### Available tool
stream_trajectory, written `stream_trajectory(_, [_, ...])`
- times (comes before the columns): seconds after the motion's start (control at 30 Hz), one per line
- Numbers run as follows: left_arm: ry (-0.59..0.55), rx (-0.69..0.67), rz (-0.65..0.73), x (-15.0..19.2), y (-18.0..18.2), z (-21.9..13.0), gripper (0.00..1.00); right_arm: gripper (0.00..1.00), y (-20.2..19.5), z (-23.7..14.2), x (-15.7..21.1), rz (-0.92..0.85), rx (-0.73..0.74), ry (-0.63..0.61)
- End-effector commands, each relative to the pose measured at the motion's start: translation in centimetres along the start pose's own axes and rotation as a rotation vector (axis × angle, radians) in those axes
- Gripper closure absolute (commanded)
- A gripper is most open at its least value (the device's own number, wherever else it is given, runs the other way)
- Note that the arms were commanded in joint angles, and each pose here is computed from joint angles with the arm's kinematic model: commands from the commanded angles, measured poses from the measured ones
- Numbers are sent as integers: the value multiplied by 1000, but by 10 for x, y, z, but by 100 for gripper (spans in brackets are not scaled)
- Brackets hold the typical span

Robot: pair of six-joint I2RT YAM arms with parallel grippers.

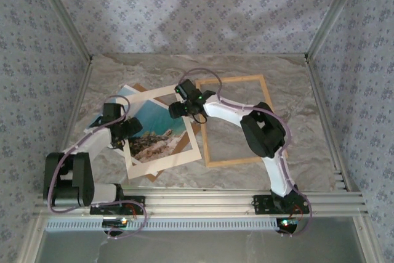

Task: Put the photo into the frame

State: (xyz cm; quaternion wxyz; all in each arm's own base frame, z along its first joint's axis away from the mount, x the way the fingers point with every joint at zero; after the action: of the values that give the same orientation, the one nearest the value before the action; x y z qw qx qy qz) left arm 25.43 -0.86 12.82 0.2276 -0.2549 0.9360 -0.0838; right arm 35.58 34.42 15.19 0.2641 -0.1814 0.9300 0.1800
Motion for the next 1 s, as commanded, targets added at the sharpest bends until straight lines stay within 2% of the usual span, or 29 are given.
stream_trajectory(0.0, [-53,49,15,-15,-8,0,9,26,-5,12,-5,50,14,29])
stream_trajectory(0.5, [6,103,6,1,-5,21,10,27,-17,45,5,140,-50,135])
stream_trajectory(0.97, [31,107,10,12,1,27,11,32,-27,21,-18,214,-288,86])
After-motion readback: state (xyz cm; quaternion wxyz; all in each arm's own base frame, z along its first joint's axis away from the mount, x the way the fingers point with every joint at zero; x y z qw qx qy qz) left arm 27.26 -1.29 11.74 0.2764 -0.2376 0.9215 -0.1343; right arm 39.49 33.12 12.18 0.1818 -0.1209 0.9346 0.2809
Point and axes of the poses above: each hand's point on the last joint's axis, 136 mm out from that joint toward the fingers, its own z axis out along the fingers, its own y axis along the line the jaws close on, x = y × z, the point moved 10 cm from there along -z, back along the fingers
